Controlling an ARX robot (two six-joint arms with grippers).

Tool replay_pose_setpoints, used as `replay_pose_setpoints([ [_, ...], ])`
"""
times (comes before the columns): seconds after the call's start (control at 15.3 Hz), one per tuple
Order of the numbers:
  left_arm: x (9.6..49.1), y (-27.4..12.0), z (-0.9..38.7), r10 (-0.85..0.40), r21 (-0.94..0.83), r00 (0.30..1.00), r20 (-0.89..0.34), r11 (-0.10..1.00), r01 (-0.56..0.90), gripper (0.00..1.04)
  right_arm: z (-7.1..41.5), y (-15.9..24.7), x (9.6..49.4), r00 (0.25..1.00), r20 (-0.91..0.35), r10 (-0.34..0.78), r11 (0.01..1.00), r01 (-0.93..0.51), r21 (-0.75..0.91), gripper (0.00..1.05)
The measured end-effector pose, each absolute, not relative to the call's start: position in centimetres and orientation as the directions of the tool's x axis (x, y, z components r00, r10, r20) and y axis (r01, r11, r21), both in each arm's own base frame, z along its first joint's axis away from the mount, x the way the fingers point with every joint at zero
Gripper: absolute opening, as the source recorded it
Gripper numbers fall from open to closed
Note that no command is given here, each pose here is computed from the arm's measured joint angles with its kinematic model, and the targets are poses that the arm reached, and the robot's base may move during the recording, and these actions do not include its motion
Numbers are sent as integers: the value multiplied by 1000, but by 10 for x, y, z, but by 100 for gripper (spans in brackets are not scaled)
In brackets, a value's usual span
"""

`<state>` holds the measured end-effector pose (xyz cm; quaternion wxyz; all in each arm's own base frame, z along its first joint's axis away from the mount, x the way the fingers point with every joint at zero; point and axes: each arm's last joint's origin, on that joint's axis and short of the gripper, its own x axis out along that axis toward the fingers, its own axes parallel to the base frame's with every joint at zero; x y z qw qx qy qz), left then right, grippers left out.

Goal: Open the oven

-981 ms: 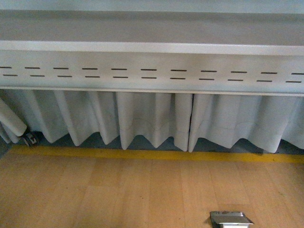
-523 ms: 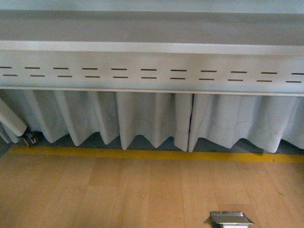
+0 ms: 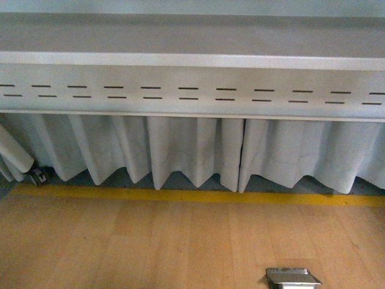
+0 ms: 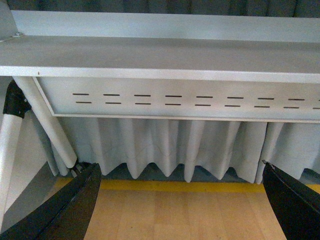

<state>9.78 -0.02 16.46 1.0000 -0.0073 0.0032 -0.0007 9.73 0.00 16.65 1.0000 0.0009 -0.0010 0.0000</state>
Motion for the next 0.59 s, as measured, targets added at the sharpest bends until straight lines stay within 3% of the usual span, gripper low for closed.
replay_pose_setpoints([
  [0.59,98,0,165,-3,-15,1000,-7,1000,3,98,166,0,97,1000,1,0,1000,0,2,98],
])
